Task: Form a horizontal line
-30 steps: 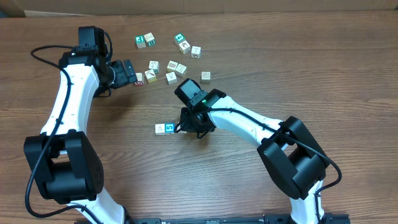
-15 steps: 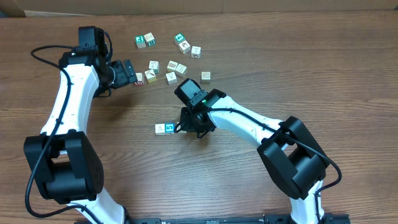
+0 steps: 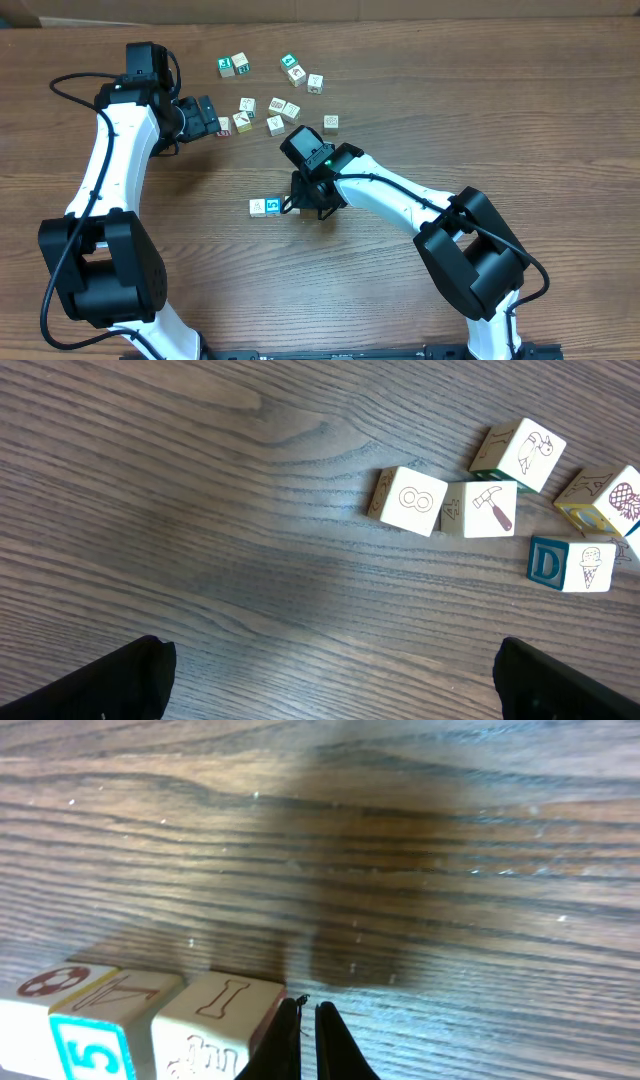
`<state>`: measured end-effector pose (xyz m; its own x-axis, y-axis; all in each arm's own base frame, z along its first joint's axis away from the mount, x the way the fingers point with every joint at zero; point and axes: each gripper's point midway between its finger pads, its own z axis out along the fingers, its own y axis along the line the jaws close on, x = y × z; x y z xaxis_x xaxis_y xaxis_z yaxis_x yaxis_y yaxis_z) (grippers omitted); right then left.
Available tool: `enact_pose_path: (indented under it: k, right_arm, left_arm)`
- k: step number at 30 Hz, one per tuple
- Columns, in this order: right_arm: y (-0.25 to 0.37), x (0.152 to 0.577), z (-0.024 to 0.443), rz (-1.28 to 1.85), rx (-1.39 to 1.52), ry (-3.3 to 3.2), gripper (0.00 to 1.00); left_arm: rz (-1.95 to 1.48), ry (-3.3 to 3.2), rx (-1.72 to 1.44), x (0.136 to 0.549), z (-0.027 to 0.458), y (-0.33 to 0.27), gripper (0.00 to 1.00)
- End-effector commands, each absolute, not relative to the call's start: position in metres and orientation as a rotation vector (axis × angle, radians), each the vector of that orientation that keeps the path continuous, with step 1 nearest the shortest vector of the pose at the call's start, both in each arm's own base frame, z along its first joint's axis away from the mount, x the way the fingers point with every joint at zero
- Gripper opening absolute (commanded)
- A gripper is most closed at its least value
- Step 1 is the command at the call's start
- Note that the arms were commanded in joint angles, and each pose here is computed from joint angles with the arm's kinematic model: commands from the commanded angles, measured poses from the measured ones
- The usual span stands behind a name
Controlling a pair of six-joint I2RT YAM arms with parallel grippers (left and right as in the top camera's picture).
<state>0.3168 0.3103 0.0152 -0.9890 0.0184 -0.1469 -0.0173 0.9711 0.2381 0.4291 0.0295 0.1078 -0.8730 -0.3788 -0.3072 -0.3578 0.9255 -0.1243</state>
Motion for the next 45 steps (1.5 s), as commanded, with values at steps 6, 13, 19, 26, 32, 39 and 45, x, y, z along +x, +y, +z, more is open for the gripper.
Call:
enact_pose_path:
  k: [6,13,19,26,32,39,45]
  right_arm:
    - [0.321,0.314,0.031,0.468,-0.026,2.96,0.04]
    - [0.322,0.313,0.032,0.479,-0.022,2.961,0.04]
    - [0.323,0.313,0.032,0.491,0.061,2.971,0.04]
    - [0.325,0.311,0.032,0.509,0.086,2.981,0.04]
    - [0.324,0.31,0.032,0.506,0.086,2.985,0.04]
    - [0.325,0.307,0.031,0.505,0.115,2.992,0.04]
    - [0.329,0.304,0.031,0.506,0.097,2.994,0.04]
  left_arm:
    - [-0.084,2.752,-0.533,0.432,0.108,0.028,1.0]
    - [-0.084,2.752,-0.532,0.432,0.108,0.027,1.0]
    - [-0.084,2.753,-0.532,0.432,0.108,0.028,1.0]
    - [-0.084,2.753,-0.532,0.432,0.108,0.027,1.0]
    - [-0.084,2.753,-0.532,0.432,0.108,0.027,1.0]
    - [-0.084,2.752,-0.533,0.432,0.108,0.028,1.0]
    - [-0.084,2.753,-0.533,0.432,0.108,0.028,1.0]
